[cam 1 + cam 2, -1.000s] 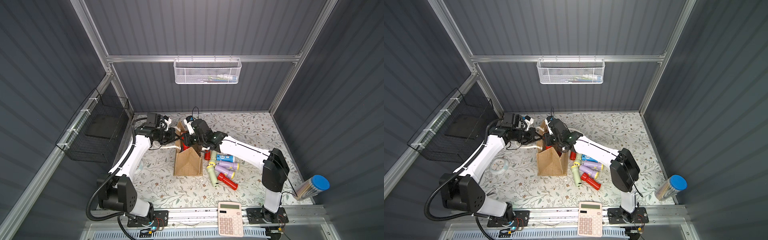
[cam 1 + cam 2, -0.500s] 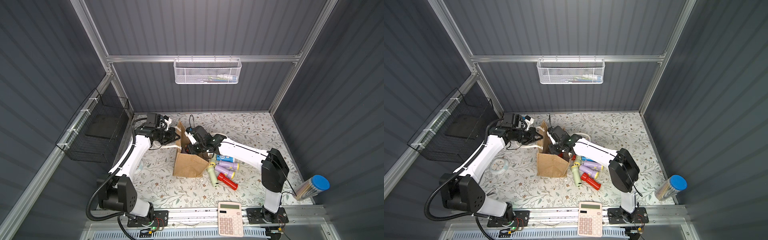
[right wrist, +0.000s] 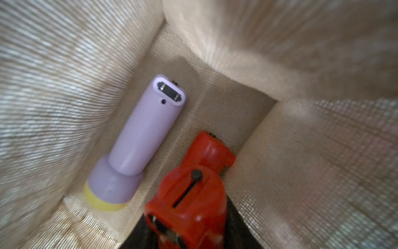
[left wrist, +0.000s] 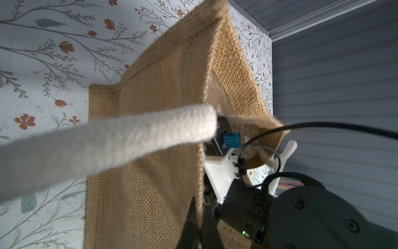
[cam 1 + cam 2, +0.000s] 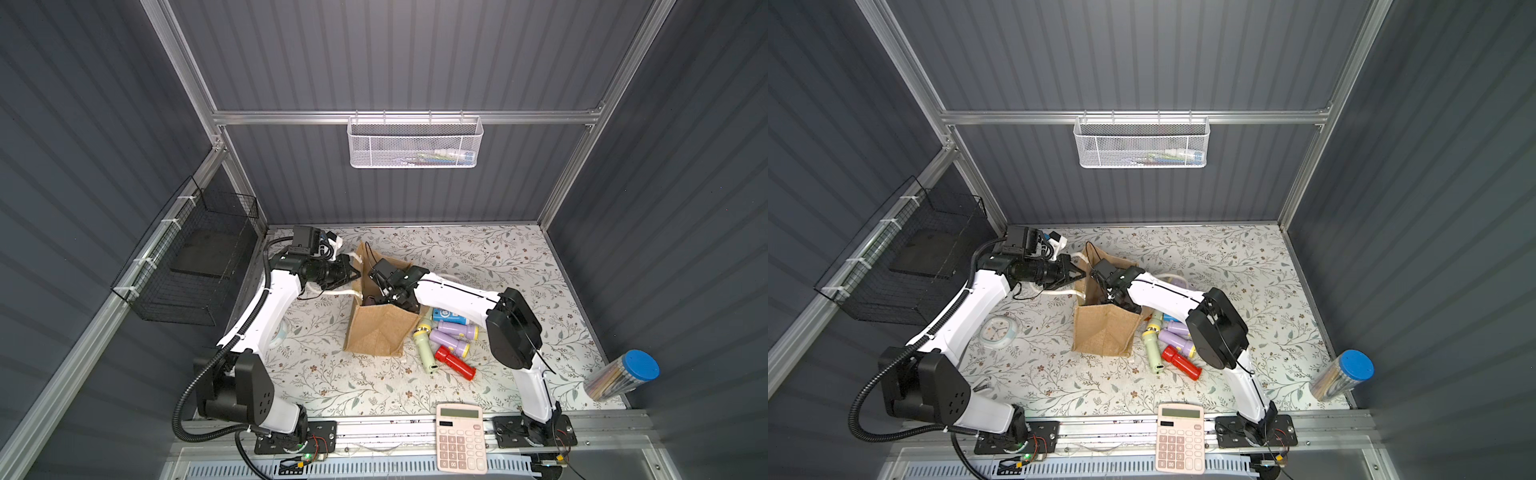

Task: Put the flashlights into the tote bags
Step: Place the flashlight in the canvas bag.

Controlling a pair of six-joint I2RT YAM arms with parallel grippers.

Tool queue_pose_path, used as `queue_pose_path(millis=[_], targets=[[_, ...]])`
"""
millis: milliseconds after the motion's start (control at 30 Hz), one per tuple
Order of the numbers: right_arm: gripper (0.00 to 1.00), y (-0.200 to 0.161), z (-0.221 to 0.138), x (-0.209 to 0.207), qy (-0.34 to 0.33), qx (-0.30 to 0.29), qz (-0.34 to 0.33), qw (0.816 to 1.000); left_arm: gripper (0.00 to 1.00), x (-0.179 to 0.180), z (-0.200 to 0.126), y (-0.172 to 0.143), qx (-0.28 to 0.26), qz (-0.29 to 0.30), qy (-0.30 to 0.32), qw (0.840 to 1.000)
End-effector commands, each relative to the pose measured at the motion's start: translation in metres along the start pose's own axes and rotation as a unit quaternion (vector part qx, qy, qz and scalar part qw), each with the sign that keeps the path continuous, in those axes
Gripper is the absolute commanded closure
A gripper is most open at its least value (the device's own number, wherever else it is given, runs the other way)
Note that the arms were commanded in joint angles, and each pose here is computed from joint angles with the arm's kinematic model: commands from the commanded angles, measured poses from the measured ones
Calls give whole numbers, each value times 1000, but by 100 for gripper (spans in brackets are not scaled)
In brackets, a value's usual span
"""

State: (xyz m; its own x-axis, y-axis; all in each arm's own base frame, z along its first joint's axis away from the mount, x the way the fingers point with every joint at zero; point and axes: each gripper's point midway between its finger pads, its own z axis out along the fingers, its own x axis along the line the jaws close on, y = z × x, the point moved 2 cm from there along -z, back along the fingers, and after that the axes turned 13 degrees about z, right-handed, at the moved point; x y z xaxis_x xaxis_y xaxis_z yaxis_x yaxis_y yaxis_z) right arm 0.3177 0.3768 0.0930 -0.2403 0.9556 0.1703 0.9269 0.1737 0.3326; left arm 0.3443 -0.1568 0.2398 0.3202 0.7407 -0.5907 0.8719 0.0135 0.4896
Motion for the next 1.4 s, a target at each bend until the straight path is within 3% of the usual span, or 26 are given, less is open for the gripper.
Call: queue_pose_path(millis=[0,400,600,833,1100,1367], targets=[[80,-17,7,-19,-59,34,1,998,100,1,0,3,-5,-6,-8,1000],[47,-15,5,-9,-34,46,-4,998,100,3,3,3,0,-7,-10,1000],[34,-4,-10,4,21,38,3,999,100,4,3,1,0,-7,-7,1000],[31,19,-49,26,125,13,16,992,100,6,2,2,-2,-4,3,1000],[28,38,-116,50,245,-35,-9,969,100,13,4,2,2,0,20,1000],[27,49,-180,37,268,-118,-33,956,100,15,3,4,1,2,26,1000]])
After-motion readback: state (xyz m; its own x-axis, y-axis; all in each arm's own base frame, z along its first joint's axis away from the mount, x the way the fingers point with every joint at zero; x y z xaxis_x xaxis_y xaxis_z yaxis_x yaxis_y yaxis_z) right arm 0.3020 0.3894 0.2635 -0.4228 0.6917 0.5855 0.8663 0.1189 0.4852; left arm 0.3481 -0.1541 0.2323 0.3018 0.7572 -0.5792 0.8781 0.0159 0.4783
